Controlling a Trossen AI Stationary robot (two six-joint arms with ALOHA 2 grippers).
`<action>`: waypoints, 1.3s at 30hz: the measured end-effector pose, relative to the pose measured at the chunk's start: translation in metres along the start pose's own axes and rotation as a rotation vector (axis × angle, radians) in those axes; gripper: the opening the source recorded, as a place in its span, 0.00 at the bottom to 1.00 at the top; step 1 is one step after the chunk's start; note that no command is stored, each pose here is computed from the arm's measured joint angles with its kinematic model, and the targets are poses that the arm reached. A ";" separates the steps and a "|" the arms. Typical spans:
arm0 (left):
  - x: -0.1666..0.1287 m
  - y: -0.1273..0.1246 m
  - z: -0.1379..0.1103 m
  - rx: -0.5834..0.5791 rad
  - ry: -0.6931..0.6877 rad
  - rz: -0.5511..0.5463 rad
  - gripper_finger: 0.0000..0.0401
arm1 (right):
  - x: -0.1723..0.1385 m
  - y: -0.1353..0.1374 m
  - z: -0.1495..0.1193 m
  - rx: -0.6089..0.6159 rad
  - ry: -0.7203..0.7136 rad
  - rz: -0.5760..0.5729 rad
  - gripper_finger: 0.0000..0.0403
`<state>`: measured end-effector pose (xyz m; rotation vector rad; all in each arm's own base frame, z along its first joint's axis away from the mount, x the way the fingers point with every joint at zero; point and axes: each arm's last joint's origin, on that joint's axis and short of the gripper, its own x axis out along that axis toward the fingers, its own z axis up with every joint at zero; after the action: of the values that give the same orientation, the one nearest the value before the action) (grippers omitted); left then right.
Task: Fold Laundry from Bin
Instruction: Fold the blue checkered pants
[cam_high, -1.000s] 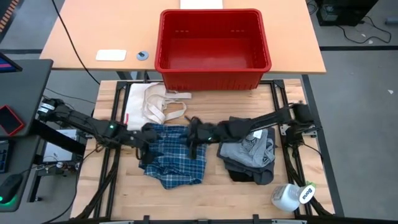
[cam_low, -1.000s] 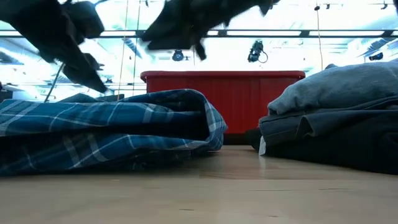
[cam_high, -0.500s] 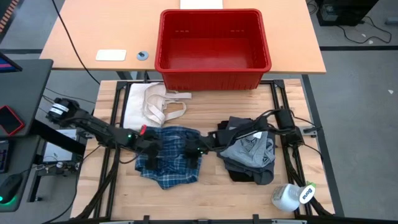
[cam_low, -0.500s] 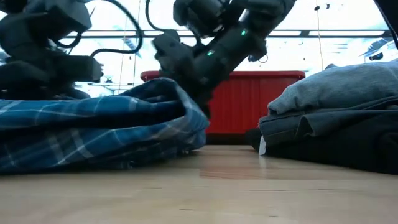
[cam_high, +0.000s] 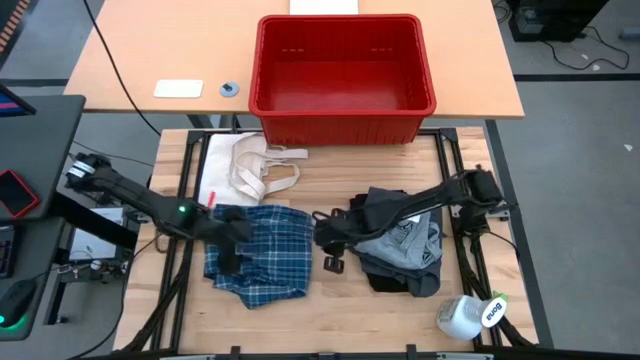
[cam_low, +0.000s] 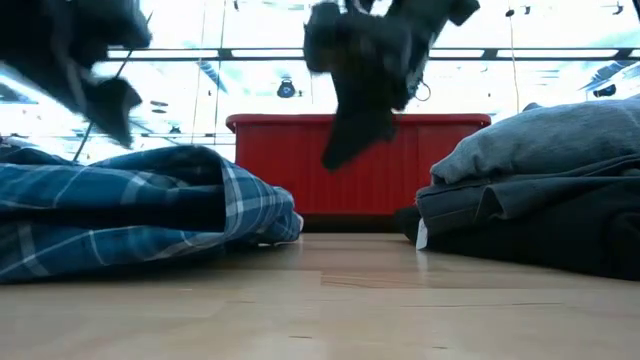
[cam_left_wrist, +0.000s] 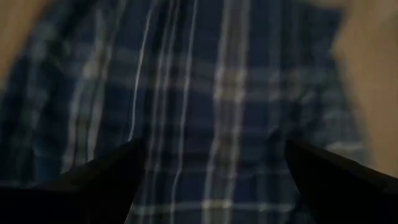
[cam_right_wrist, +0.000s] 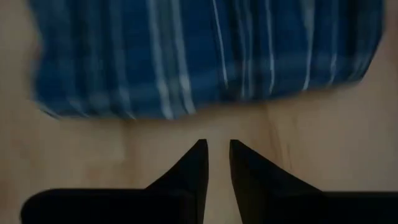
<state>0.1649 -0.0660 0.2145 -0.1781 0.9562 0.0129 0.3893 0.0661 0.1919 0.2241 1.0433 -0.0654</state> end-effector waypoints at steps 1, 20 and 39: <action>-0.008 -0.001 0.005 -0.003 -0.033 -0.016 0.97 | -0.008 0.001 0.004 0.001 -0.035 0.013 0.19; -0.024 0.017 -0.037 -0.075 0.158 0.071 0.97 | 0.034 0.015 0.048 -0.017 -0.548 0.182 0.23; -0.026 0.015 -0.037 -0.198 0.187 -0.008 0.97 | 0.096 0.001 0.052 -0.171 -0.018 -0.035 0.18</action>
<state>0.1185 -0.0551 0.2130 -0.3711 1.1409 0.0849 0.4819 0.0614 0.1343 0.0495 1.0288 -0.0097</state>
